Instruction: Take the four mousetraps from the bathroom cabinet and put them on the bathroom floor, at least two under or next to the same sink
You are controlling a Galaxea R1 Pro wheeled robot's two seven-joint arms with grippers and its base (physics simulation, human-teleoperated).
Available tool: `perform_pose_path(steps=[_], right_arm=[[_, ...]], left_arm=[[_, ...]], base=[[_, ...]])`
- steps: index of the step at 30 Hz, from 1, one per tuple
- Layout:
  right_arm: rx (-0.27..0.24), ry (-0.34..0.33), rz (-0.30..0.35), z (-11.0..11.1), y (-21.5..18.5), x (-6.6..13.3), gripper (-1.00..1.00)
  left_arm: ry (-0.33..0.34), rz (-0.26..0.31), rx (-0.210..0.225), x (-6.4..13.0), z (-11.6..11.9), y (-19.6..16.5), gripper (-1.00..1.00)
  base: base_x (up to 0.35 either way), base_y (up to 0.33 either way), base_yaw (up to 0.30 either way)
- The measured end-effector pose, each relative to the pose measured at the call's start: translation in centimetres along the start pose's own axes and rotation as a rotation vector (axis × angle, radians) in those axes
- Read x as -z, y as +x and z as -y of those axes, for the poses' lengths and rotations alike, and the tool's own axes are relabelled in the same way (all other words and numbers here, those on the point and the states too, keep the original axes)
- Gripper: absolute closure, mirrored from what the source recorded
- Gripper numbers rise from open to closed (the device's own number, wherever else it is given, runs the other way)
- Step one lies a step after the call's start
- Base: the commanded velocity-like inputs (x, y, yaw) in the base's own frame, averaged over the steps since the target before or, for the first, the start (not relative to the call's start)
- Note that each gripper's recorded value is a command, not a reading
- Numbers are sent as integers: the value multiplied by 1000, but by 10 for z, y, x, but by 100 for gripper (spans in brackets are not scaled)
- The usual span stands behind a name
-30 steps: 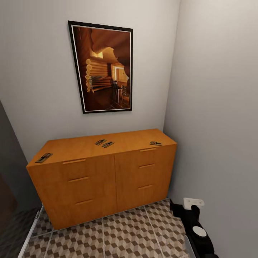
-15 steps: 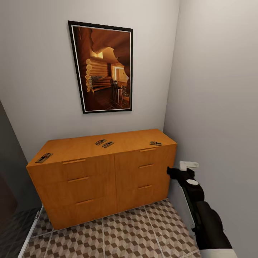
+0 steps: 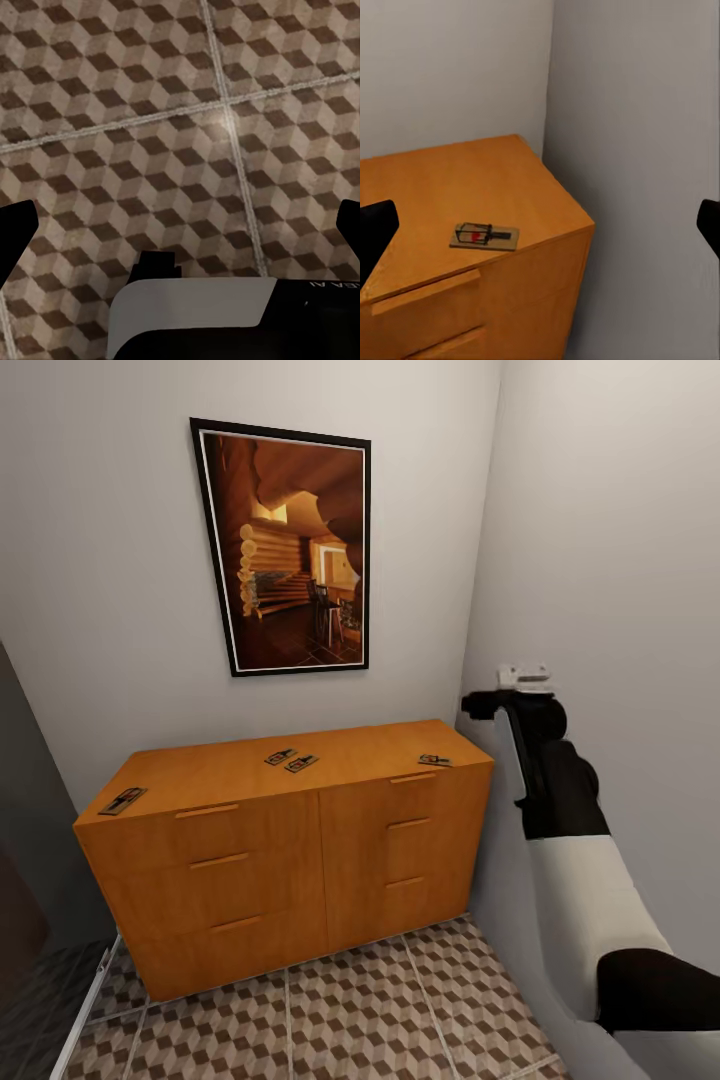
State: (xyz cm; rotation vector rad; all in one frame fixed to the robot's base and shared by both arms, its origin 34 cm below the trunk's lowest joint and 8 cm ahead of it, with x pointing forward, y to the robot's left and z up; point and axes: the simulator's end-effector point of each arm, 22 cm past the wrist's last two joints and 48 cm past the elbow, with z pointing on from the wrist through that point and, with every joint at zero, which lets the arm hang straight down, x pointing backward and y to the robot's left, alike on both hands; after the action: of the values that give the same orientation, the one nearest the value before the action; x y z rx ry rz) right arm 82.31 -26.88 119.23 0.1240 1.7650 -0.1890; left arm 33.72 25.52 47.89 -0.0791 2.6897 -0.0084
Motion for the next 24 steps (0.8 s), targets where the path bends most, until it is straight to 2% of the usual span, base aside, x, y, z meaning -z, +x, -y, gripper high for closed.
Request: perform_pose_path(steps=[4, 8, 13, 15, 24], right_arm=[[62, -21, 10, -22, -39, -7, -100], [100, -53, 8, -39, -45, -9, -100], [116, -207, -4, -73, -42, -6, -100], [123, -288, -11, -87, -39, -3, -100], [176, -467, -42, -88, -25, 2, -100]], left_arm=[[0, 0, 0, 0, 0, 0, -100], [-1, 0, 0, 0, -1, 0, -100], [-2, 0, -1, 0, -2, 0, -100], [-2, 0, -1, 0, -2, 0, -100], [-3, 0, -2, 0, -2, 0, -100]], base=[[0, 0, 0], [0, 0, 0], [0, 0, 0], [0, 0, 0], [0, 0, 0]])
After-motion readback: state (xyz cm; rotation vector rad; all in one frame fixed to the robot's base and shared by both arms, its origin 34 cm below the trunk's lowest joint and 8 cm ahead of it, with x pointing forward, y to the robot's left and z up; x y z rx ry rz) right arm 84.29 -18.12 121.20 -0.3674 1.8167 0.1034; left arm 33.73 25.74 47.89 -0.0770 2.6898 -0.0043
